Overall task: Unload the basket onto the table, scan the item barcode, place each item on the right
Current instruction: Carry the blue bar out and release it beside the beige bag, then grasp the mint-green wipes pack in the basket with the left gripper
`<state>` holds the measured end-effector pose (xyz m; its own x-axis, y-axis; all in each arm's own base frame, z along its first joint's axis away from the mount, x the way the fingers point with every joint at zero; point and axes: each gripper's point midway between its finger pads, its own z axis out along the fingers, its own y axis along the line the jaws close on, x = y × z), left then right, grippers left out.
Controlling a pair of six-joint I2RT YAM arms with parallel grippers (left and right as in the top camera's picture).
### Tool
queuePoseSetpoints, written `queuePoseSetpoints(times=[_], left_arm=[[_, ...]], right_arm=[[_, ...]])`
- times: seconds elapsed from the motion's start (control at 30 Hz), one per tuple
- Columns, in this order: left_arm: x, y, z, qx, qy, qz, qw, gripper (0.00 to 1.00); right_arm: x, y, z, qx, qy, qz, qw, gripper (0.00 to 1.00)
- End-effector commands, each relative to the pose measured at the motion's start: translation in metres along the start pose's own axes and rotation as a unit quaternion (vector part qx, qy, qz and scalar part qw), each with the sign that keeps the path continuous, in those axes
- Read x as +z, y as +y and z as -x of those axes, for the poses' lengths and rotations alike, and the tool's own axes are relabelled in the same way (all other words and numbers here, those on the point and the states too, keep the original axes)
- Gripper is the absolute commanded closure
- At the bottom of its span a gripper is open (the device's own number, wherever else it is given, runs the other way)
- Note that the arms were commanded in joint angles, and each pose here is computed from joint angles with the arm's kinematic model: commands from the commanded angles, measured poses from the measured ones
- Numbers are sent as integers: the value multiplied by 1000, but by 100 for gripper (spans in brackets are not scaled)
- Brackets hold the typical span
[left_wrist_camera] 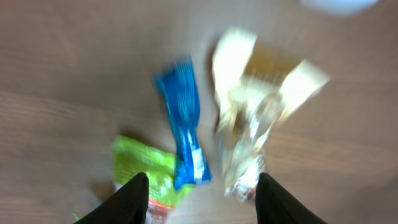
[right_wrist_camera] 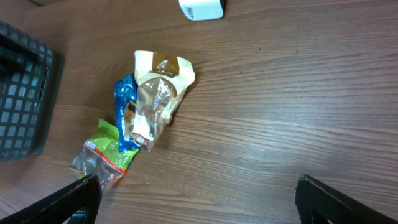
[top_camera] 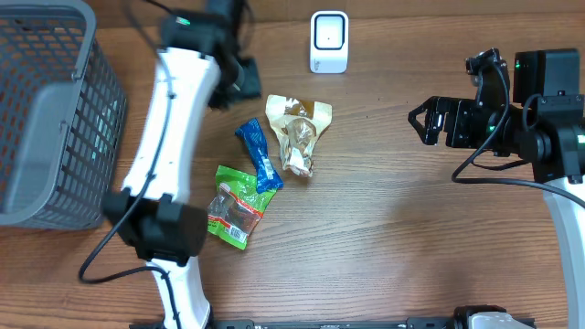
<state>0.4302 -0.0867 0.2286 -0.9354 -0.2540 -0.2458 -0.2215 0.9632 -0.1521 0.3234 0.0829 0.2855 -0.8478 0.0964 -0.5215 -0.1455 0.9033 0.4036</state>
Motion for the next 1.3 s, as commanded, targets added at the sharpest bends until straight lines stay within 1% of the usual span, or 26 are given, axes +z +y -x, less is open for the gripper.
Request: queuePoseSetpoints(times=[0.0,0.03,0.1,0.13,0.17,0.2,0.23,0.3,0.4,0.5,0.57,0.63,0.7,0.8,0.83,0.87,0.93,1.1,1.27], left_arm=[[-91,40,49,-18,-141,-7,990,52],[-114,59,61,-35,-179,-1,983,49],[-148,95,76,-59,-233,10,971,41],[-163,118,82,-69,-255,22,964,29],[-171,141,85,-80,-267,37,960,20],[-175,160,86,-89,-271,50,957,14],[-177,177,86,-94,-271,60,956,12],[-172,220,83,-106,-256,85,957,11],[-156,264,82,-135,-232,96,958,12],[-137,295,89,-156,-225,87,958,13],[-116,311,99,-144,-219,74,962,13],[-95,317,106,-123,-208,60,969,13],[-64,325,111,-106,-183,56,976,13],[-24,334,110,-105,-143,51,983,14],[-3,338,108,-110,-121,46,985,14],[6,340,107,-113,-112,44,986,15],[34,341,105,-117,-88,25,989,16],[86,341,97,-128,-43,-14,991,16],[121,339,85,-137,-1,-32,990,15]], right_arm=[[-6,5,7,-8,-14,2,1000,0],[-6,5,7,-8,-14,2,1000,0],[-6,5,7,-8,-14,3,1000,0],[-6,5,7,-8,-14,3,1000,0],[-6,5,7,-8,-14,3,1000,0],[-6,5,7,-8,-14,3,1000,0],[-6,5,7,-8,-14,2,1000,0],[-6,5,7,-8,-14,3,1000,0],[-6,5,7,-8,-14,3,1000,0],[-6,5,8,-8,-16,3,1000,0],[-6,5,9,-9,-18,3,1000,0],[-6,5,9,-9,-18,3,1000,0],[-6,5,9,-9,-17,4,1000,0],[-6,6,9,-9,-17,5,1000,0],[-6,6,9,-9,-17,5,1000,0],[-6,6,9,-9,-18,5,1000,0],[-6,6,9,-9,-18,5,1000,0],[-6,6,9,-9,-18,5,1000,0],[-6,6,9,-9,-18,5,1000,0]])
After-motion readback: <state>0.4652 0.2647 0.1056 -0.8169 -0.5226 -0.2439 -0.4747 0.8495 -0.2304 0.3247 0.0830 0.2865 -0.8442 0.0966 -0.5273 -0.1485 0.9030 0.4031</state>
